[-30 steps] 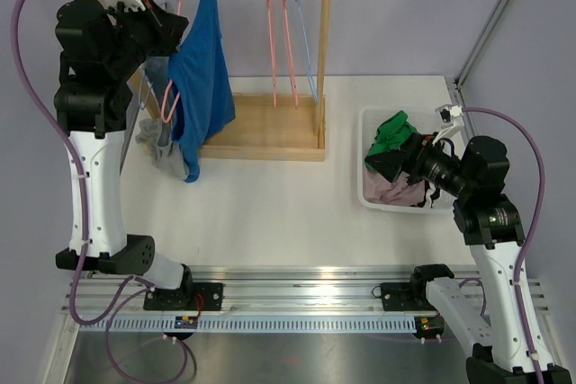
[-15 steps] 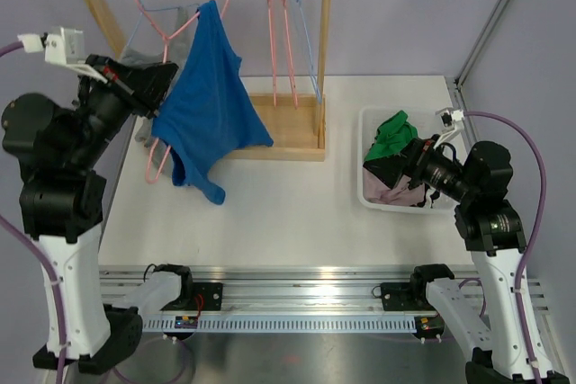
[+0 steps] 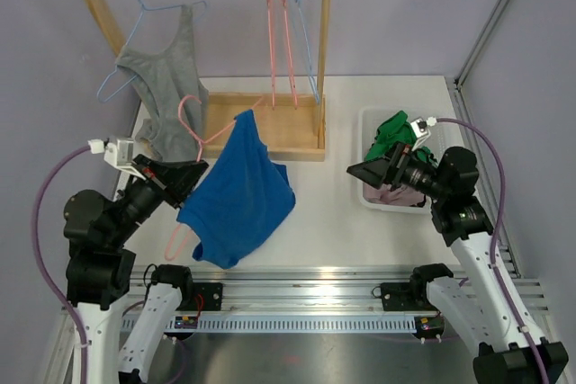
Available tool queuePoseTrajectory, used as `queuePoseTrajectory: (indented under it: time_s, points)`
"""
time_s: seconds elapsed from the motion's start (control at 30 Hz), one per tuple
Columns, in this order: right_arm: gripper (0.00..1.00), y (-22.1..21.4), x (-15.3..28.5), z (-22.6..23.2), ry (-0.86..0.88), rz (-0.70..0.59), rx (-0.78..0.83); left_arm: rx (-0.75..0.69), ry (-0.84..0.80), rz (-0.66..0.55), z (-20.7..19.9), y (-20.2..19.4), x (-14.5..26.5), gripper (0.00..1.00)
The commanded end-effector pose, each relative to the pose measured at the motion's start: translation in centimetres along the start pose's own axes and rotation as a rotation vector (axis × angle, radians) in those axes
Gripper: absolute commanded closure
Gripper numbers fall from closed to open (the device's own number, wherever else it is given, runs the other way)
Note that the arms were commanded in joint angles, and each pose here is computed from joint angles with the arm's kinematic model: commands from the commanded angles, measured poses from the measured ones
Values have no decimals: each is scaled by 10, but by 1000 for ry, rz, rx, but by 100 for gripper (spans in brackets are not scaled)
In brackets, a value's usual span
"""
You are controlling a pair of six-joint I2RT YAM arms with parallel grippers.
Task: Remove the tank top from the hanger
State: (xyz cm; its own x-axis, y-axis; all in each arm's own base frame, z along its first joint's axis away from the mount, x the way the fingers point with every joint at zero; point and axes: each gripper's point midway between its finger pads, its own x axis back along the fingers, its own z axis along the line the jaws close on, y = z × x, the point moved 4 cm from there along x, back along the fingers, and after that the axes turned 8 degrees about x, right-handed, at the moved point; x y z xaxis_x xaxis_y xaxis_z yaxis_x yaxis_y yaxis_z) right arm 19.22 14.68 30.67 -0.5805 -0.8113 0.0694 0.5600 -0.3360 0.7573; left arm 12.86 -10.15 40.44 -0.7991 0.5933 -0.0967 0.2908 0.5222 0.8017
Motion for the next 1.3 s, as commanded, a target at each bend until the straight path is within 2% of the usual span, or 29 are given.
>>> queuePoseTrajectory:
  time_s: [0.0, 0.17, 0.2, 0.3, 0.53, 0.73, 0.93, 1.0, 1.03, 1.27]
  points:
    - [1, -1, -21, 16, 79, -54, 27, 55, -91, 130, 6, -37, 0, 100]
    - [1, -34, -61, 13, 41, -32, 6, 189, -95, 288, 52, -103, -9, 100]
    - [2, -39, -67, 22, 76, -45, 4, 209, -111, 298, 52, -108, -8, 100]
    - [2, -50, -89, 10, -24, -91, -23, 255, -110, 315, 64, -125, -10, 100]
    - [7, -82, -138, -13, -197, -64, -94, 336, -157, 342, 77, -147, -18, 100]
    - [8, -103, -172, -5, -188, 12, -54, 342, -171, 338, 74, -149, -23, 100]
    - [10, -107, -184, -10, -221, 27, -19, 336, -188, 359, 69, -151, -27, 100]
    - [20, -110, -185, -18, -261, 35, -1, 334, -194, 364, 66, -152, -27, 100]
    - [32, -111, -184, -21, -278, 45, 6, 331, -197, 367, 64, -153, -27, 100]
    - [64, -114, -178, -29, -315, 45, 30, 307, -170, 373, 67, -154, -31, 100]
